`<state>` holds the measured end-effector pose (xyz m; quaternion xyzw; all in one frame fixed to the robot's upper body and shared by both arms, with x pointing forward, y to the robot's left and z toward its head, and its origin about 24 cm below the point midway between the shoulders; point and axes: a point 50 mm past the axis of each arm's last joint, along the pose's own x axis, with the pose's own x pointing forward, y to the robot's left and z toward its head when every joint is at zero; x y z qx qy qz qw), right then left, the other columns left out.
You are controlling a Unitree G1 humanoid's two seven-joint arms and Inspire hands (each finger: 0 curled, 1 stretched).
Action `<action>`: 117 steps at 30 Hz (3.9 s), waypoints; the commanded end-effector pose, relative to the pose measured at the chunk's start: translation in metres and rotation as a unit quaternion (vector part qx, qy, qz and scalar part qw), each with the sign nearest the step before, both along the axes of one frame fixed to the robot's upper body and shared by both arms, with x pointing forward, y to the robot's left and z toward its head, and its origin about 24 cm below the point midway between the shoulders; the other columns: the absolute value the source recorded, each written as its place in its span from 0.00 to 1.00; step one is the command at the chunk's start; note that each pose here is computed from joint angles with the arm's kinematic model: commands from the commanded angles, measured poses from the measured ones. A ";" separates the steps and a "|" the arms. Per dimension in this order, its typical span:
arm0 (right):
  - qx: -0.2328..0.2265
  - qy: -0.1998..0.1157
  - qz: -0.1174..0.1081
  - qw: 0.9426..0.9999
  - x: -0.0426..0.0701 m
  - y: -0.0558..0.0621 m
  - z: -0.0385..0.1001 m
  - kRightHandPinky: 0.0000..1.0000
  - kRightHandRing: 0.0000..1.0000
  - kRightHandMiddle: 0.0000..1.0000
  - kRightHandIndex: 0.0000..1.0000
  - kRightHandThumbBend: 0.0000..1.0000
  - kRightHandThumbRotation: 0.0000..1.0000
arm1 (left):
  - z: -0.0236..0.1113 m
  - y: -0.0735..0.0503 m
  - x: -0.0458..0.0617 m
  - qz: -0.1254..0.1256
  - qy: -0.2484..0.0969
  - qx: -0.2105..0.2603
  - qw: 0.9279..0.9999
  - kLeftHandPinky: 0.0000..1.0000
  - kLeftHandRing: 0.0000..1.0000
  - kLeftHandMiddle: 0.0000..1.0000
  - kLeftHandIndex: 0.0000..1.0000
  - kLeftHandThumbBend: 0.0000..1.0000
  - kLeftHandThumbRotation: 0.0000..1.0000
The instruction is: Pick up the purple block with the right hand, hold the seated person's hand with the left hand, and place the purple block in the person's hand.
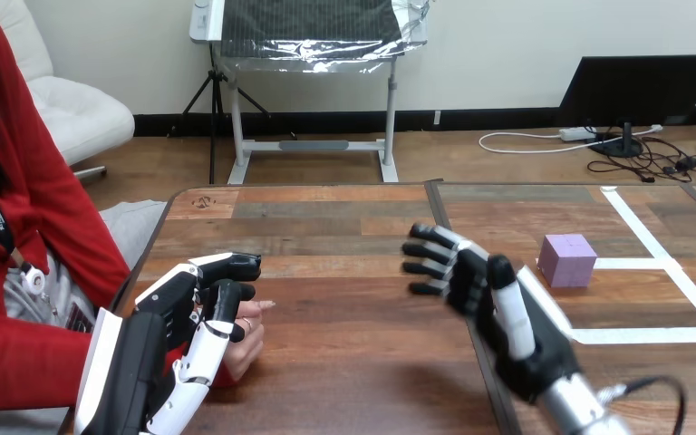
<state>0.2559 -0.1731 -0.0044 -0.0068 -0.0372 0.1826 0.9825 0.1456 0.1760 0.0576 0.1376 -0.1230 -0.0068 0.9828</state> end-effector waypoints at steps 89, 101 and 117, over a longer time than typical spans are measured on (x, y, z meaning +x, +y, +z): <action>-0.456 -0.022 -0.152 0.877 0.124 -0.059 0.086 0.80 0.91 0.94 0.94 0.95 1.00 | 0.009 -0.001 0.003 -0.002 -0.035 0.001 0.999 0.48 0.68 0.71 0.66 0.30 0.74; -0.460 0.016 -0.168 0.872 0.124 -0.074 0.089 0.78 0.92 0.95 0.95 0.92 0.92 | 0.007 -0.001 0.001 -0.001 -0.032 0.000 0.999 0.49 0.68 0.71 0.66 0.34 0.74; -0.456 0.028 -0.189 0.869 0.121 -0.090 0.093 0.79 0.94 0.95 0.96 0.92 0.92 | 0.005 -0.001 0.000 -0.003 -0.033 -0.001 0.999 0.50 0.67 0.70 0.66 0.31 0.74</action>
